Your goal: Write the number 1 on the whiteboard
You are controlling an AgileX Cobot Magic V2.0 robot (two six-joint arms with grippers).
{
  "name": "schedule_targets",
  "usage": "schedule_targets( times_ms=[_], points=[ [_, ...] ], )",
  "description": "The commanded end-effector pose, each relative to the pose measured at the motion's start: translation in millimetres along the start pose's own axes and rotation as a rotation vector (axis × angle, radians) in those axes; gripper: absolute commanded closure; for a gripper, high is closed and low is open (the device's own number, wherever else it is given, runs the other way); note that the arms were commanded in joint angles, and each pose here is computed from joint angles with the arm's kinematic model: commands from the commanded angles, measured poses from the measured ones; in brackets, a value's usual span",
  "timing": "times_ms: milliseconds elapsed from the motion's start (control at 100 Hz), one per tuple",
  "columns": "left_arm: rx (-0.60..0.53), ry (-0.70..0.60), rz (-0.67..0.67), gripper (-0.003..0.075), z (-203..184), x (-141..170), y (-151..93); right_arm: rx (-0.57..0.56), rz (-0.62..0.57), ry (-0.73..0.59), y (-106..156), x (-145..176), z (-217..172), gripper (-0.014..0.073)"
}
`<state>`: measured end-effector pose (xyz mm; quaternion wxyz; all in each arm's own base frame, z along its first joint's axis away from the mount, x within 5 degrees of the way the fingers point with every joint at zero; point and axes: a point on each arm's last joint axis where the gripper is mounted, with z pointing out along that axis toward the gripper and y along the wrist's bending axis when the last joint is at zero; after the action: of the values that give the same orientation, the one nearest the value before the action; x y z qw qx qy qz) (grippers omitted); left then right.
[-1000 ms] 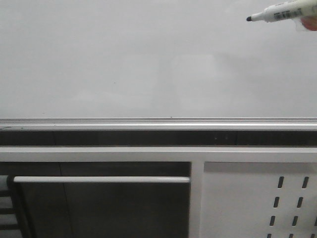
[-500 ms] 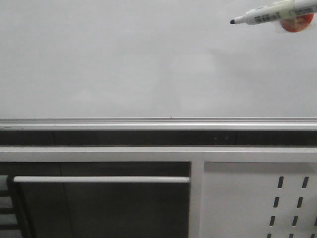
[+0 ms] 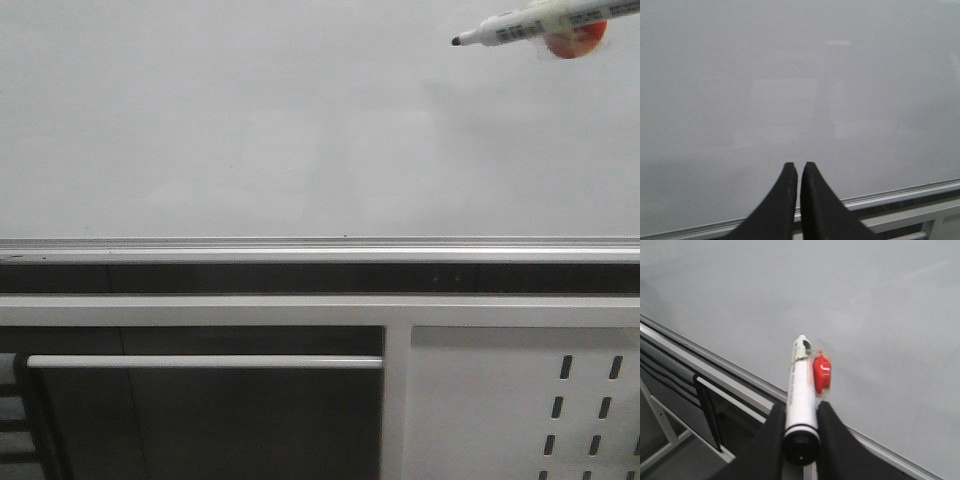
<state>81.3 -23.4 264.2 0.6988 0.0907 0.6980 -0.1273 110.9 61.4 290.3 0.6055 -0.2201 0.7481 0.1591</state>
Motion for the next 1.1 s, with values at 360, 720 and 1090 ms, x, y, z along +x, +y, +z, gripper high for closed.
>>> schedule_targets(
  times_ms=[360, 720, 1090],
  points=[
    [-0.013, -0.024, -0.006, 0.0738, 0, -10, 1, 0.056, -0.056, -0.206, 3, -30, 9, 0.0656],
    [-0.013, -0.024, -0.006, 0.0738, 0, -10, 1, 0.089, -0.086, -0.268, 4, -36, 13, 0.0656],
    [-0.013, -0.024, -0.006, 0.0738, 0, -10, 1, 0.143, -0.097, -0.231, 1, -30, 33, 0.0656]
  ],
)
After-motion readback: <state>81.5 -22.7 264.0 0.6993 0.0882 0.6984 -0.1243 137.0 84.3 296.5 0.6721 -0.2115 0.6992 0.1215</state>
